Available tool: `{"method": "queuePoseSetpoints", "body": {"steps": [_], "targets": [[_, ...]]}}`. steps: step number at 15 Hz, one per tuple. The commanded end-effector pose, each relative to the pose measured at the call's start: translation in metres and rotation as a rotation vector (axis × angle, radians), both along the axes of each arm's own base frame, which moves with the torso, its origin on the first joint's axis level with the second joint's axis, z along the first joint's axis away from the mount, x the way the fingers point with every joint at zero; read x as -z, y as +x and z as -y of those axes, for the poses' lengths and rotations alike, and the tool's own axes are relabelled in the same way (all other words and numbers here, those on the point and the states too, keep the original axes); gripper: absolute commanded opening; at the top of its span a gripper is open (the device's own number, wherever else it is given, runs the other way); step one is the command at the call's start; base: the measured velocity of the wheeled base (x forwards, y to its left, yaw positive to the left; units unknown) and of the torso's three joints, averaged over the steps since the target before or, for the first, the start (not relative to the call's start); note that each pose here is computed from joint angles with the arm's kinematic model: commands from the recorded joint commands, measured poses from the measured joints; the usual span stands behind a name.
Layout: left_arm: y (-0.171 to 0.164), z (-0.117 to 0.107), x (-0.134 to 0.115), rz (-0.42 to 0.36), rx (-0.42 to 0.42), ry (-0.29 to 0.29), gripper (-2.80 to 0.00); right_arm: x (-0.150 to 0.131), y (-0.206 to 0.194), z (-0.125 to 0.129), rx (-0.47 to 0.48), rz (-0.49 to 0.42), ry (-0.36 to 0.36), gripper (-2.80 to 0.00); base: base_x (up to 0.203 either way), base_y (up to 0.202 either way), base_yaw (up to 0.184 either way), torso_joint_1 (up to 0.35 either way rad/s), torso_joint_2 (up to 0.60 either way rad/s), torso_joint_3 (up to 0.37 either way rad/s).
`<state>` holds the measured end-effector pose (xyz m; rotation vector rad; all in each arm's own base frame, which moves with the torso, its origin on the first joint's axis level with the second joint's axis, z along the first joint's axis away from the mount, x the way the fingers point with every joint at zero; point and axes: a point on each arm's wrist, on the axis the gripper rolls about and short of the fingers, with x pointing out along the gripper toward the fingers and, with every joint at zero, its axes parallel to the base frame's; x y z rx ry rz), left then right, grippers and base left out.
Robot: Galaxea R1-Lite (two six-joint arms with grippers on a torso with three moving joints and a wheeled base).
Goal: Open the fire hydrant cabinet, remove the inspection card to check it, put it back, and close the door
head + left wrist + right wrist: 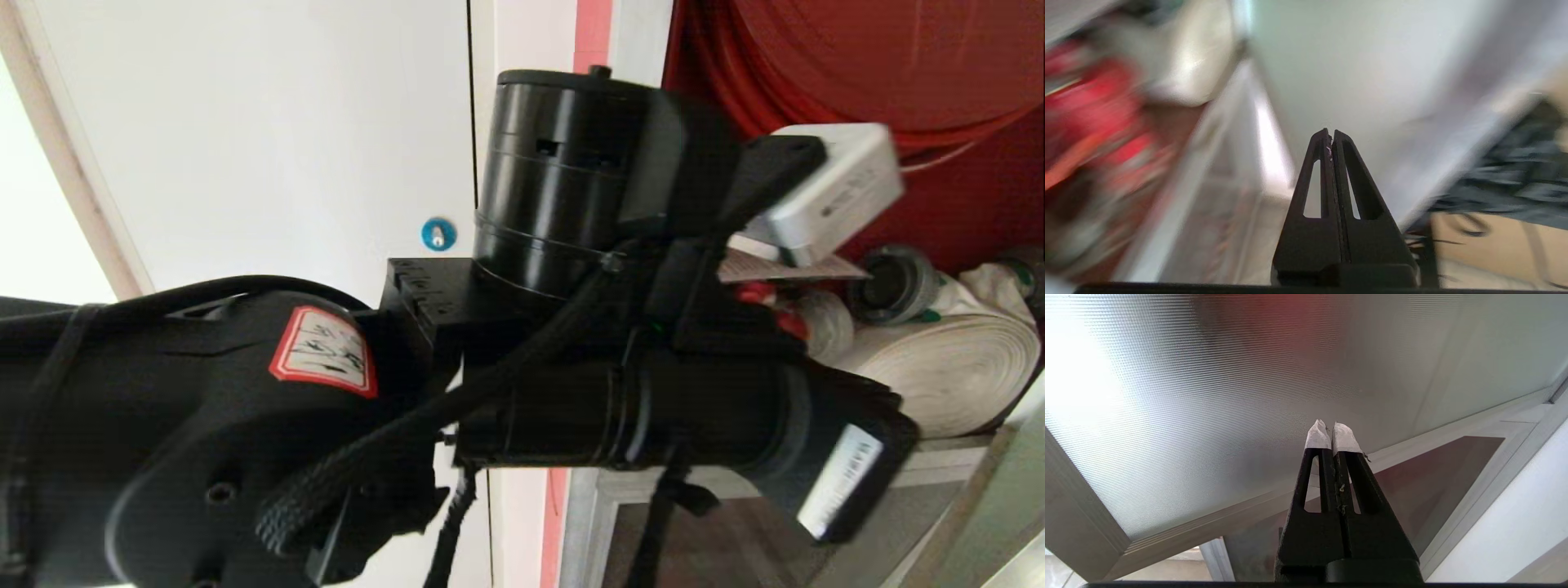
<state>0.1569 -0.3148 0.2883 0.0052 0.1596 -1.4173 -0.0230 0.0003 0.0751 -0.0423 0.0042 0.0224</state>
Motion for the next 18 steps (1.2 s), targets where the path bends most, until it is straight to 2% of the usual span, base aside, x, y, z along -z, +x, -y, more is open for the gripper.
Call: {"method": "queuePoseSetpoints", "body": {"steps": [1, 5, 10, 13, 18], "targets": [[0.025, -0.023, 0.008, -0.017, -0.093, 0.027, -2.80, 0.000, 0.000, 0.000, -0.001, 0.000, -0.001, -2.80, 0.000, 0.000, 0.000, 0.000, 0.00, 0.000], [0.070, -0.081, 0.028, -0.067, -0.305, 0.087, -2.80, 0.000, 0.000, 0.000, -0.001, 0.000, -0.001, -2.80, 0.000, 0.000, 0.000, 0.000, 0.00, 0.000], [0.092, -0.179, 0.040, -0.060, -0.604, 0.067, -2.80, 0.000, 0.000, 0.000, -0.001, 0.000, -0.001, -2.80, 0.000, 0.000, 0.000, 0.000, 0.00, 0.000], [0.077, -0.230, 0.044, 0.002, -0.755, 0.046, -2.80, 0.000, 0.000, 0.000, -0.001, 0.000, -0.001, -2.80, 0.000, 0.000, 0.000, 0.000, 0.00, 0.000], [0.011, -0.271, 0.023, 0.158, -0.865, -0.044, -2.80, 0.000, 0.000, 0.000, -0.001, 0.000, -0.001, -2.80, 0.000, 0.000, 0.000, 0.000, 0.00, 0.000]]}}
